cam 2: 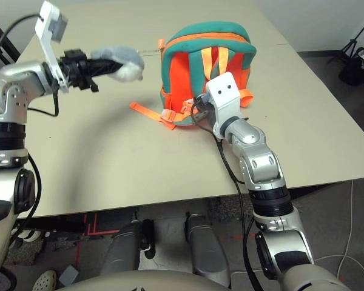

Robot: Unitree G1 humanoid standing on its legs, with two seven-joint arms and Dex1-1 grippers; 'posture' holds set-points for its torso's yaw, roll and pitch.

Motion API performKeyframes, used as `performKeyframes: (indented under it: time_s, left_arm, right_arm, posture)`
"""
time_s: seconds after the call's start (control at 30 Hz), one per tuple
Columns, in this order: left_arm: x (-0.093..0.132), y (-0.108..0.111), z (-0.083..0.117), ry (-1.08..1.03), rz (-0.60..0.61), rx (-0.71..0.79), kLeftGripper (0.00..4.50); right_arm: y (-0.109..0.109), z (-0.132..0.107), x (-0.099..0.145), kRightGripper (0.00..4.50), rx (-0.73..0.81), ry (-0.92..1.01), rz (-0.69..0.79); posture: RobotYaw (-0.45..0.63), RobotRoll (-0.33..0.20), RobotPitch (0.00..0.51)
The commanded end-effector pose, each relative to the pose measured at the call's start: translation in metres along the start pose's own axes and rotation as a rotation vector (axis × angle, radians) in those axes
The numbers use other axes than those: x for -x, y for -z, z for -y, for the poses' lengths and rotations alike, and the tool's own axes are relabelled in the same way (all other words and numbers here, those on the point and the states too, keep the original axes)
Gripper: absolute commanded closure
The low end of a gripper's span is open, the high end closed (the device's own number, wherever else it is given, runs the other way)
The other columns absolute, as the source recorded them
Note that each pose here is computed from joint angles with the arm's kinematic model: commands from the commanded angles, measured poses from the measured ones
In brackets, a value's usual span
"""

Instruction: Put the pencil case into the backpack and zip it.

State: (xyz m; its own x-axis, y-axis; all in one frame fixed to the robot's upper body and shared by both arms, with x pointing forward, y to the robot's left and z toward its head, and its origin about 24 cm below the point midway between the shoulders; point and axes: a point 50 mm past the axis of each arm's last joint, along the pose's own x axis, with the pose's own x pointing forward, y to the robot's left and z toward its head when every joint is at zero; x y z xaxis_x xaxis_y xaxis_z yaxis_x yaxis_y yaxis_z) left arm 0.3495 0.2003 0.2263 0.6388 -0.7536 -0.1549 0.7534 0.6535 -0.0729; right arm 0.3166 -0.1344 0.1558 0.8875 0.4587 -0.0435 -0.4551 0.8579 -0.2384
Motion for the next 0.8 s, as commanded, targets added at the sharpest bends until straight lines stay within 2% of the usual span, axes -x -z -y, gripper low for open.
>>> performKeyframes:
  time_s: [0.03,0.17,0.27,0.53,0.6,0.8]
  left_arm:
    - [0.004,0.036,-0.010,-0.059,-0.076,0.092,4.39]
    - [-0.003,0.059,-0.008,-0.052,-0.121,0.136,4.39]
    - [-0.018,0.084,-0.002,-0.034,-0.185,0.162,4.40]
    - [-0.039,0.116,0.007,0.006,-0.263,0.189,4.41]
    - [-0.040,0.117,0.006,0.004,-0.265,0.182,4.41]
    - [-0.038,0.099,0.002,-0.011,-0.194,0.178,4.42]
  right_arm:
    - [0.013,-0.007,-0.002,4.12,-0.019,-0.043,-0.061]
    - [0.013,-0.006,-0.002,4.12,-0.017,-0.043,-0.061]
    - [0.012,-0.006,-0.002,4.12,-0.016,-0.044,-0.060]
    - [0.012,-0.008,-0.003,4.12,-0.019,-0.049,-0.059]
    - [0.011,-0.008,-0.003,4.12,-0.019,-0.048,-0.058]
    - [0.010,-0.007,-0.003,4.12,-0.020,-0.046,-0.057]
  posture:
    - [-0.10,0.000,0.145]
    - [-0.10,0.000,0.146]
    - [-0.10,0.000,0.150]
    - [-0.11,0.000,0.156]
    - [-0.11,0.000,0.156]
    - [-0.11,0.000,0.156]
